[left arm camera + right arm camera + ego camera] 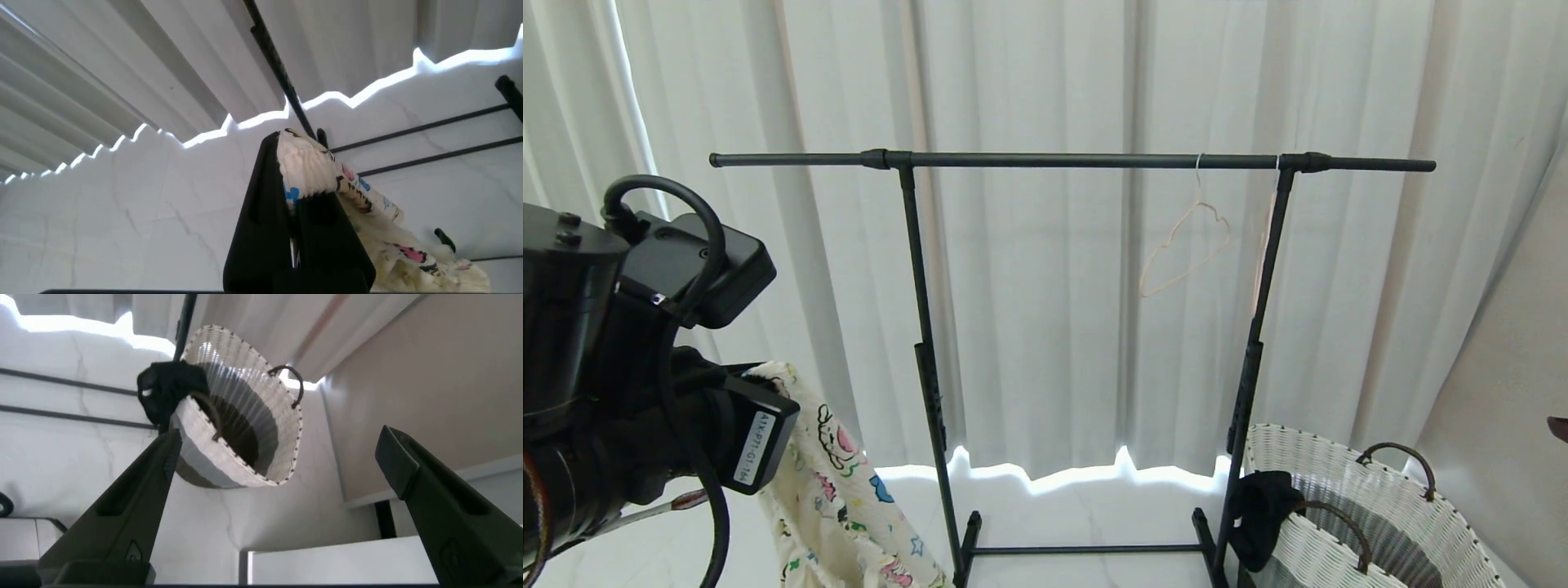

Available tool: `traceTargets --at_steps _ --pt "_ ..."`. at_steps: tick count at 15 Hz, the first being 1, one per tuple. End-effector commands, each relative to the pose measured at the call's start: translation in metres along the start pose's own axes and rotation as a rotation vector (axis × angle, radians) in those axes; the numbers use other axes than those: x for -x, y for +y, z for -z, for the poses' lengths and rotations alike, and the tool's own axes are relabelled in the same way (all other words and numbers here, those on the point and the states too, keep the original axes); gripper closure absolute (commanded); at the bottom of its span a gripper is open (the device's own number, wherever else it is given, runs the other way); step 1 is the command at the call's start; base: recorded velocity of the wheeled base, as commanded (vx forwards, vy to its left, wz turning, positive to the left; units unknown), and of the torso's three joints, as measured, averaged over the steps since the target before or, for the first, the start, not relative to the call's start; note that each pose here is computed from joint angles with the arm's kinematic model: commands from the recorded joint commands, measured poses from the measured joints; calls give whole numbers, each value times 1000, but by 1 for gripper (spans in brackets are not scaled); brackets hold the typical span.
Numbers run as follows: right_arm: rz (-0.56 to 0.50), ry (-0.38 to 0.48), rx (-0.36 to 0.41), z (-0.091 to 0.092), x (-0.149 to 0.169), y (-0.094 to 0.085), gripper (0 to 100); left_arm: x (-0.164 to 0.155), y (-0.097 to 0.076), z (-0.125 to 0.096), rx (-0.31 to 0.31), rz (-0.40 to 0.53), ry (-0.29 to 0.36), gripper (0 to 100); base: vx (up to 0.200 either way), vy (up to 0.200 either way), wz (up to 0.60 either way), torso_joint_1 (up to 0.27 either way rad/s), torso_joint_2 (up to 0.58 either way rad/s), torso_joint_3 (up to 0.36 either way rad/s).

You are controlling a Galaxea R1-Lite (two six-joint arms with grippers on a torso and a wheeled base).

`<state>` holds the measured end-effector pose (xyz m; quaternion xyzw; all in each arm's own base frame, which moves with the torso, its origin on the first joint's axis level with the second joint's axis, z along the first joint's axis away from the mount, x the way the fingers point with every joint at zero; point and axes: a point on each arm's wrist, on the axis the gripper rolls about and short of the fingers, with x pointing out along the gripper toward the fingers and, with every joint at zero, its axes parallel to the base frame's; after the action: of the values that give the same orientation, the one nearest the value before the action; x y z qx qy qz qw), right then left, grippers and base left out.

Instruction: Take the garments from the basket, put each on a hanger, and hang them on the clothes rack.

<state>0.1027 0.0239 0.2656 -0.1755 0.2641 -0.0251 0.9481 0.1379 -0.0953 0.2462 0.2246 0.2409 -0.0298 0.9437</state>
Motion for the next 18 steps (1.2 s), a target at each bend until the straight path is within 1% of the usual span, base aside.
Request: traceTargets --at_steps 1,3,4,6,7,11,15,18 --pt "-7 7 4 0 -2 1 0 -1 -1 1 -3 -2 5 100 0 0 0 207 -486 -276" --pt "-22 6 3 0 -3 2 0 0 0 0 0 -2 -1 100 0 0 0 215 -493 -281" --pt "-30 5 3 0 -4 2 0 3 2 -6 4 -3 -21 100 0 0 0 217 -491 -286" --pt "-25 -13 -10 -4 -7 3 0 4 3 -10 -8 -4 -32 100 0 0 0 232 -503 -278" --pt "-22 -24 -32 -9 -13 5 0 4 3 -10 -13 -4 -32 100 0 0 0 237 -515 -286" --pt "-14 -47 -42 -13 -19 7 0 4 3 -9 -14 -3 -31 100 0 0 0 244 -531 -290" --pt "-11 -85 -55 -13 -23 9 0 5 4 -10 -12 -3 -36 100 0 0 0 69 -145 -73" --pt "-14 -91 -64 -13 -24 9 0 5 3 -10 -15 -3 -36 100 200 200 0 7 -10 -4"
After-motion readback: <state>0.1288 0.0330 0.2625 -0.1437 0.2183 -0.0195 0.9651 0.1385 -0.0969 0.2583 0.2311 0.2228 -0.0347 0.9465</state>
